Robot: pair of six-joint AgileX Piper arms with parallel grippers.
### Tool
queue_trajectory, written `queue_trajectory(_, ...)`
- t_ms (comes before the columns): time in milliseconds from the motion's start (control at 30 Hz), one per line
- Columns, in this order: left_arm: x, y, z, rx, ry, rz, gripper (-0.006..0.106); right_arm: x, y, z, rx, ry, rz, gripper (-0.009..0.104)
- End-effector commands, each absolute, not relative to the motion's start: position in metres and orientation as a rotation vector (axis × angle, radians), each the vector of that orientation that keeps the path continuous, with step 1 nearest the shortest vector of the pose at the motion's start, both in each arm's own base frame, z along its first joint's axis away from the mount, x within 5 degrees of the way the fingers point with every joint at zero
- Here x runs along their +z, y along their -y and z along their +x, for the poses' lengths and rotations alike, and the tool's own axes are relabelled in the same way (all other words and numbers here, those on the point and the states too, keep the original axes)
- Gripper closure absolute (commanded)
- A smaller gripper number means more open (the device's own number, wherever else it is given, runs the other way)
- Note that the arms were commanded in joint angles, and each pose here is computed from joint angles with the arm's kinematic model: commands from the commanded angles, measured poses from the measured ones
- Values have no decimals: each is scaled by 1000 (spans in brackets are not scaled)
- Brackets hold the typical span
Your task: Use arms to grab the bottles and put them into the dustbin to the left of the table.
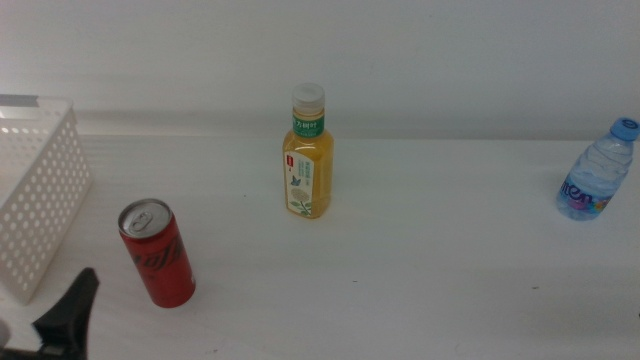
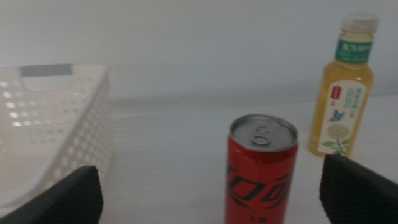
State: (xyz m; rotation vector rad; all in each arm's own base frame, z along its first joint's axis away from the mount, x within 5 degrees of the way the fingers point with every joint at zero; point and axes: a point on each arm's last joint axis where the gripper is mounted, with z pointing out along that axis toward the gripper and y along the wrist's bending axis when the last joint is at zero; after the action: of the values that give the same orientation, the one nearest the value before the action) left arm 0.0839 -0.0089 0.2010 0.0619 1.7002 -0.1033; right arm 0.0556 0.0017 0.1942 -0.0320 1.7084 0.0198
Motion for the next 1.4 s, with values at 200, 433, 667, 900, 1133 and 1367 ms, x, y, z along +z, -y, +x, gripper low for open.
queue_trajectory(200,180,21,100,-211,-1807,114,7,182,-1,55,2,-1704,-40,10)
queue_trajectory(433,175,27,112,-229,-1834,130,7,182,-1,55,2,-1704,-40,10)
queue_trajectory(667,166,29,125,-236,-1854,112,7,182,-1,55,2,-1704,-40,10)
queue_trajectory(900,158,32,136,-245,-1855,101,7,182,-1,55,2,-1704,-40,10)
queue_trajectory(1133,149,34,143,-259,-1870,100,7,182,-1,55,2,-1704,-40,10)
queue_trajectory(1367,142,37,149,-265,-1872,110,7,182,-1,55,2,-1704,-40,10)
